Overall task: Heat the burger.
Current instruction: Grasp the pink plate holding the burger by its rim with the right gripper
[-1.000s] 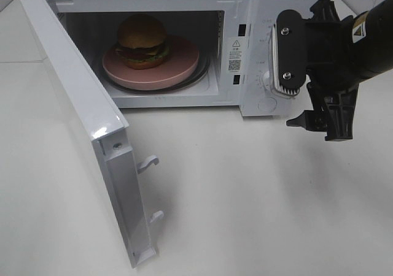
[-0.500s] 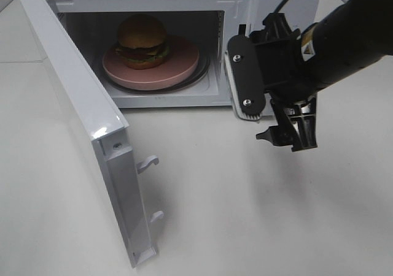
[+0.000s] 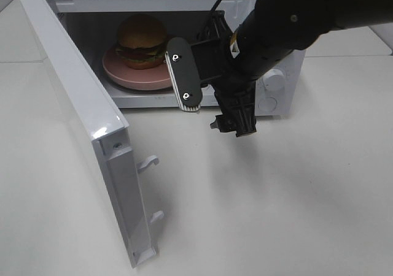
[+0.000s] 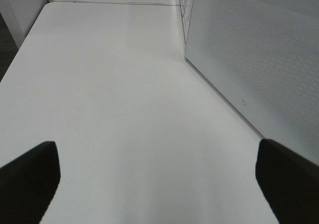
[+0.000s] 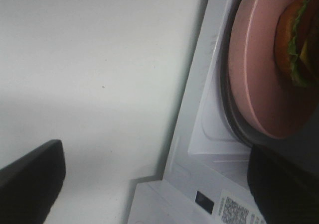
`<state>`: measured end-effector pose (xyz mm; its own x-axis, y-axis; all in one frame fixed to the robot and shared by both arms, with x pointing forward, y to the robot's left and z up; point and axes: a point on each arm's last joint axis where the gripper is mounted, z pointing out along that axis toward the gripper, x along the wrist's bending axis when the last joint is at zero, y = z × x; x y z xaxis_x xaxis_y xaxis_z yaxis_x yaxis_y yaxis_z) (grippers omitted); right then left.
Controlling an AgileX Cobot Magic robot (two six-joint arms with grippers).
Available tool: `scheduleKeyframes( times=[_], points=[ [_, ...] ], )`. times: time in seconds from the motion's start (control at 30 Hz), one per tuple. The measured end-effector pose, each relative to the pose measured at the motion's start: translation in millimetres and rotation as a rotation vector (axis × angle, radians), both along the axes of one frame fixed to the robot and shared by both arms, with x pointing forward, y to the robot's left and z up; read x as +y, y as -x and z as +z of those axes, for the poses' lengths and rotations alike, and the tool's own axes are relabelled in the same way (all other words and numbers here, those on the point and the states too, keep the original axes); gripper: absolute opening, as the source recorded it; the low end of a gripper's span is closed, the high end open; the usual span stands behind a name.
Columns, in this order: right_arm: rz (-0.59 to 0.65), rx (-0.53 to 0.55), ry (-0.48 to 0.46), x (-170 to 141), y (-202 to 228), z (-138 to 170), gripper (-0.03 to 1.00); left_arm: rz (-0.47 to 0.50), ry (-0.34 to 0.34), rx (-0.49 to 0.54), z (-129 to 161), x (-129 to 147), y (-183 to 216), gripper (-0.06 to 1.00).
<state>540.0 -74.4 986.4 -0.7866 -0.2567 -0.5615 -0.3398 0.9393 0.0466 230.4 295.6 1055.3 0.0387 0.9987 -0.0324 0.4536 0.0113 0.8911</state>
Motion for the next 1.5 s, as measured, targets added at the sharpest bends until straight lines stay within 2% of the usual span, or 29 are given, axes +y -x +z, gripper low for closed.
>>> scheduleKeyframes(
  times=[0.27,1.0,1.5],
  points=[
    [0.001,0.006,0.002,22,-27,-22,0.91,0.000,0.000,0.000,0,0,0,0.99],
    [-0.015,-0.024,-0.025,65,-82,-53,0.88,0.000,0.000,0.000,0,0,0,0.99],
    [-0.054,-0.055,-0.046,67,-113,-59,0.86,0.000,0.000,0.000,0,0,0,0.99]
  ],
)
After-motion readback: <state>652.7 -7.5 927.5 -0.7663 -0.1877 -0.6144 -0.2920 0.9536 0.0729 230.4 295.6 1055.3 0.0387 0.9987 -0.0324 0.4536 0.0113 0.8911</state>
